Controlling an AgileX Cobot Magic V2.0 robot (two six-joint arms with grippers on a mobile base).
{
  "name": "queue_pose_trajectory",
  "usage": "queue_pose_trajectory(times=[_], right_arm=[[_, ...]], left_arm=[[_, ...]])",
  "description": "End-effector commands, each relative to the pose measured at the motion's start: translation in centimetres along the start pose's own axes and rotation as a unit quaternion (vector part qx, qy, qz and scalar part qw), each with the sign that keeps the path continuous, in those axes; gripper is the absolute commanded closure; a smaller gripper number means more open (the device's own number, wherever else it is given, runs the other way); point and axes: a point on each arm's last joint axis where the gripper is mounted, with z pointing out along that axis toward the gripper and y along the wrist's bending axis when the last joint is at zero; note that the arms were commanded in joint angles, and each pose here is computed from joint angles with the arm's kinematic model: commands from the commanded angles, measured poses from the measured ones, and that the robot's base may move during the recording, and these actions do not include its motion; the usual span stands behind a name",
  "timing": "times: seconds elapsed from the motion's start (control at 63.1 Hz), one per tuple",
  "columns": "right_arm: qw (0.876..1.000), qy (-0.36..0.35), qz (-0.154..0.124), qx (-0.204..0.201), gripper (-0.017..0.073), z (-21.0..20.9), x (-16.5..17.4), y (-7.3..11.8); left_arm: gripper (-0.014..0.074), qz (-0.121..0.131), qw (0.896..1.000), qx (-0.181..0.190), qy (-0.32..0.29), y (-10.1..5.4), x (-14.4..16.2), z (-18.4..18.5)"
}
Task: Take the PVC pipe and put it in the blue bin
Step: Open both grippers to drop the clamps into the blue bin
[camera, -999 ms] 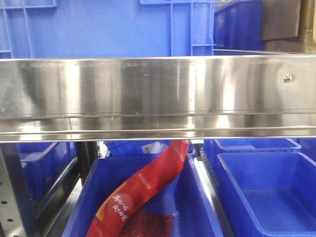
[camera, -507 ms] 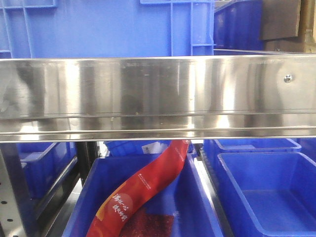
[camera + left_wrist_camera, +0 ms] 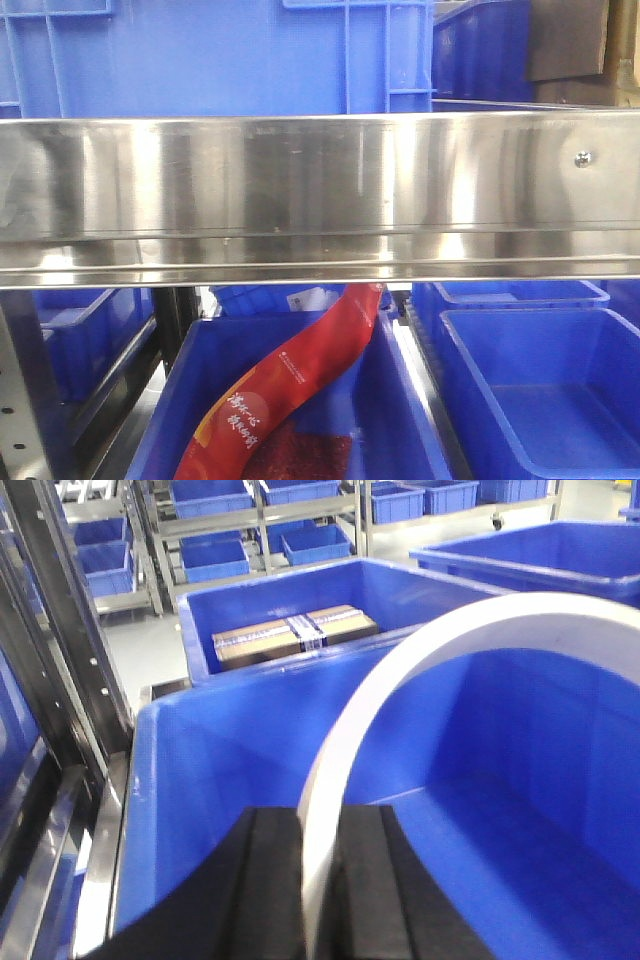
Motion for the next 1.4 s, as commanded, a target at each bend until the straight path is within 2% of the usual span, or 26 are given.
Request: queue_pose_trajectory(times=[0.0,0.127,0.27,0.365,0.428,0.539,0.888,0.999,1.078,1.126,1.38], right_arm=[[1.0,-0.007,0.0,-0.001,0.0713,0.1,-0.1,0.0],[1.0,-0.007,0.0,-0.001,0.0713,0.1,-0.1,0.0],[1.0,-0.015,0.001,0.0,0.0713,0.1,-0.3,0.0],[0.999,-0.031,-0.009,0.003,0.0713,0.1,-0.6,-0.1],[0.999,-0.038,-0.014,0.001,0.0713,0.1,-0.7,0.0],[0.999,-0.044,-0.012,-0.003,0.0713,0.1,-0.8,0.1],[0.997,-0.08,-0.008,-0.011,0.0713,0.4,-1.6,0.1],[0.997,-0.07,-0.004,-0.031,0.0713,1.7,-1.6,0.2],[0.996,-0.077,-0.014,-0.046,0.0713,2.3,-1.9,0.5],[0.995,-0.081,-0.025,-0.058,0.0713,2.6,-2.3,0.9],[0.989,-0.077,-0.043,-0.116,0.0713,5.6,-4.5,3.1]], left_arm=[[0.0423,-0.001,1.0,-0.002,-0.023,-0.1,-0.7,-0.1],[0.0329,-0.001,1.0,-0.002,-0.023,-0.1,-0.7,-0.1],[0.0345,0.0,1.0,0.001,-0.027,-0.2,-1.0,-0.4],[0.0418,0.002,0.999,0.004,-0.04,-0.5,-1.9,-1.4],[0.0515,0.008,0.999,0.009,-0.048,-0.8,-2.8,-2.6],[0.0706,0.039,0.998,0.011,-0.044,-1.0,-3.7,-4.5],[0.0704,0.048,0.999,0.017,-0.001,-0.7,-4.8,-9.1],[0.0704,0.048,0.999,0.018,0.002,-0.6,-5.1,-10.4],[0.0704,0.06,0.998,0.011,-0.003,-0.5,-5.1,-11.4],[0.0704,0.058,0.998,0.011,-0.002,-0.5,-5.1,-12.1],[0.0704,0.041,0.999,0.009,-0.02,-0.6,-2.8,-16.7]])
